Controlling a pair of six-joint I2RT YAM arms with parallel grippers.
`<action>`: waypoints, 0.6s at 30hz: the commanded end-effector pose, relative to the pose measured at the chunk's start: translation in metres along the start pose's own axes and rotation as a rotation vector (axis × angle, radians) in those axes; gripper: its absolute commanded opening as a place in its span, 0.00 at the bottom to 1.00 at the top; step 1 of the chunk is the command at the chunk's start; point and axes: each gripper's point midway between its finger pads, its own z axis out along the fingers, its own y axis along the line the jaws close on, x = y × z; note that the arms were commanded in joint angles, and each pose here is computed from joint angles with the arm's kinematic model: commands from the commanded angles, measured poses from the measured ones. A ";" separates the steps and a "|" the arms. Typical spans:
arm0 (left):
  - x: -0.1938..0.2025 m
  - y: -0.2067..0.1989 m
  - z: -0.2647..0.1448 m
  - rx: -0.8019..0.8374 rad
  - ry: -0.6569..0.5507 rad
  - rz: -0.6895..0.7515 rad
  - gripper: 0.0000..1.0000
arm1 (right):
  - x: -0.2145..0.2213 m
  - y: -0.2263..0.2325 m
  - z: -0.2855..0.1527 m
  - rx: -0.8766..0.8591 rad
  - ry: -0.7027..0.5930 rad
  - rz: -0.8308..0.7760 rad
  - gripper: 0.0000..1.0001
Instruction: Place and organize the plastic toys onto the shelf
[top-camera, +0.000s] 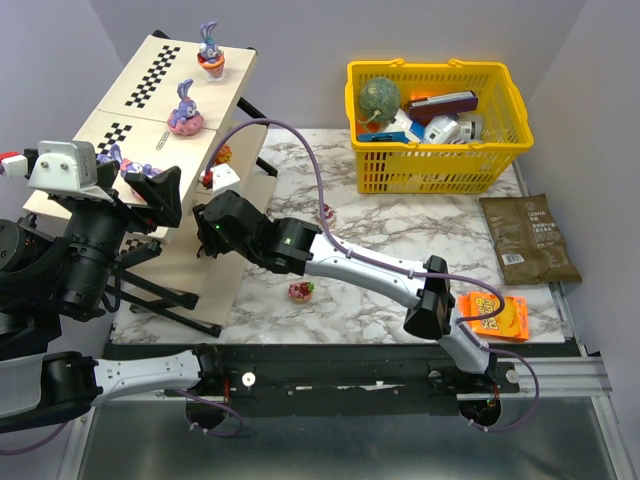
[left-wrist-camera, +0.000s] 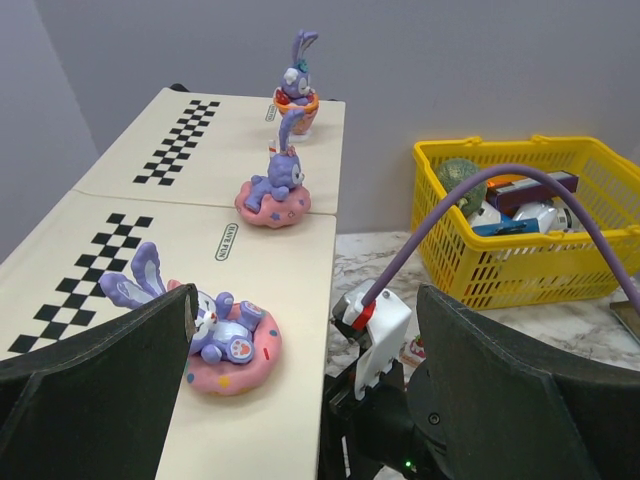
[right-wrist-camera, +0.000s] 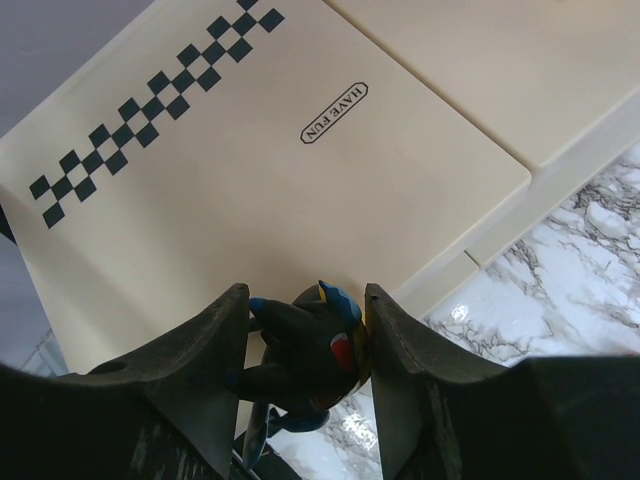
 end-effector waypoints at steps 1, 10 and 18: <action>0.000 0.000 0.001 -0.009 -0.003 -0.007 0.99 | 0.003 0.002 0.015 0.017 -0.046 0.003 0.38; -0.002 0.002 0.001 -0.017 -0.005 -0.002 0.99 | 0.005 0.002 0.021 0.019 -0.106 -0.043 0.39; -0.002 0.003 0.001 -0.024 -0.004 0.003 0.99 | 0.010 0.013 0.018 -0.012 -0.165 -0.089 0.38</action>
